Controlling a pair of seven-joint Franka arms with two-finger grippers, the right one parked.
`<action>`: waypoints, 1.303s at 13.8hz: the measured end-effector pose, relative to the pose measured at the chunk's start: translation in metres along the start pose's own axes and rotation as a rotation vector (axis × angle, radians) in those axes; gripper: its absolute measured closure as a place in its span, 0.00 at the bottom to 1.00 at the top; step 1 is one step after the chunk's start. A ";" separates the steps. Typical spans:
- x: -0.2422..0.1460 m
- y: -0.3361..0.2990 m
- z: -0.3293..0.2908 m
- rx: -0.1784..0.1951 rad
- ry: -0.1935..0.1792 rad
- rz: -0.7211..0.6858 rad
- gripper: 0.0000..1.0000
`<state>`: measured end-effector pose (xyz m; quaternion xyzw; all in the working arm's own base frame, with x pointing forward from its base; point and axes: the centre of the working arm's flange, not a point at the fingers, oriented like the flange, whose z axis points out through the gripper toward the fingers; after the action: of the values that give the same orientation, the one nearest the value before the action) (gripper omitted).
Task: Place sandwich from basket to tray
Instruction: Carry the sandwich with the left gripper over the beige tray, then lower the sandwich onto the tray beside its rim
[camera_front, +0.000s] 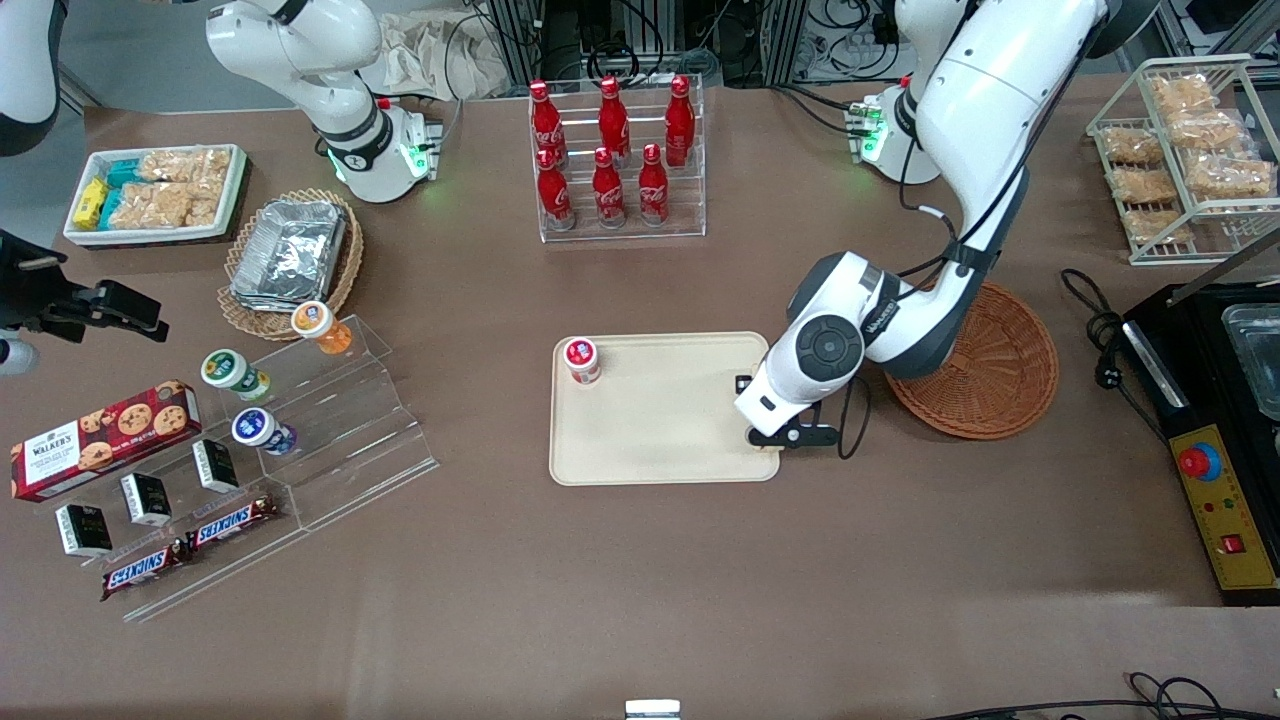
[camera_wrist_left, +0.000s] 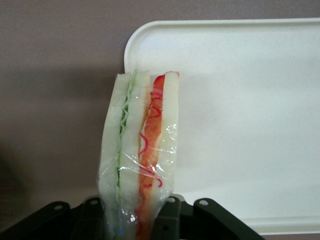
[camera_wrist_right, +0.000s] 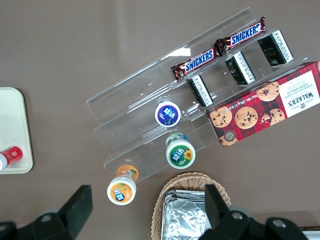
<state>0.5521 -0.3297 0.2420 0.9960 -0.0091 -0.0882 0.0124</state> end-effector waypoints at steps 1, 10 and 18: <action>0.000 0.003 0.004 0.000 0.003 0.007 0.70; -0.004 0.015 0.026 0.023 -0.009 0.044 0.67; 0.003 0.017 0.020 0.012 0.011 0.037 0.04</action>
<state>0.5515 -0.3477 0.2219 0.9962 -0.0278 -0.0824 0.0080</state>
